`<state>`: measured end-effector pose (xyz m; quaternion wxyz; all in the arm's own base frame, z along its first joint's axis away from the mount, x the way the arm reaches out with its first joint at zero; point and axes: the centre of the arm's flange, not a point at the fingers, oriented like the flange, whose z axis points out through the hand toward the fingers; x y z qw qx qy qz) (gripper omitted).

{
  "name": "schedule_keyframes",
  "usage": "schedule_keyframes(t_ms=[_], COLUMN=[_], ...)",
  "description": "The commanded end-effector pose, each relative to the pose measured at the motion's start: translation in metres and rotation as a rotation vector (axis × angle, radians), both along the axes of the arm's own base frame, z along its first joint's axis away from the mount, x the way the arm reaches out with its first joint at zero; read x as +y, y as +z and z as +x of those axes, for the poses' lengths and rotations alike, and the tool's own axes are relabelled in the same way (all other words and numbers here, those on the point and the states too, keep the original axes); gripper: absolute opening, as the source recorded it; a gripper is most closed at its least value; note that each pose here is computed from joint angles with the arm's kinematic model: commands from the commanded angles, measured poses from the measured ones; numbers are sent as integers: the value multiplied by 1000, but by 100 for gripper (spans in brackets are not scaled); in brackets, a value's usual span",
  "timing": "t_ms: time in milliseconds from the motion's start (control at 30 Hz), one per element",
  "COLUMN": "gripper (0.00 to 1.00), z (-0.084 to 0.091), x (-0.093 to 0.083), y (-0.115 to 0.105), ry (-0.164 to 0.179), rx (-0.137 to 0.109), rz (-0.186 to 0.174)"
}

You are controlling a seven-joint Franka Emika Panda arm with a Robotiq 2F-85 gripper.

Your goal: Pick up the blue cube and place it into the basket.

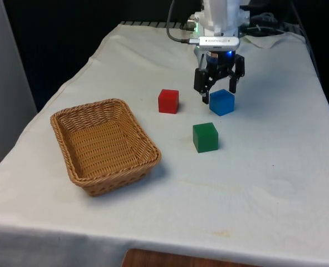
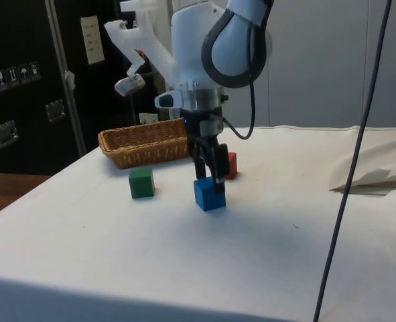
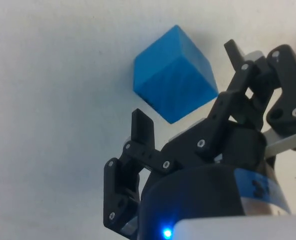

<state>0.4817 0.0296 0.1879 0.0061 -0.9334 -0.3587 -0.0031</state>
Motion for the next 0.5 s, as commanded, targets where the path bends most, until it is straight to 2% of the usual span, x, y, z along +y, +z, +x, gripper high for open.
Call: schedule_keyframes(t_ms=[0,233,267,300,467], gripper=[100,100,100,100,100], z=[1,1,-1,1,1], x=[2,4,2,5,5], y=[-1,-8,-7,-9,-14], ry=[-1,-2,-1,-2,-3], rx=[-9,-10,0,-10,-8], rz=[14,19,3,20,20])
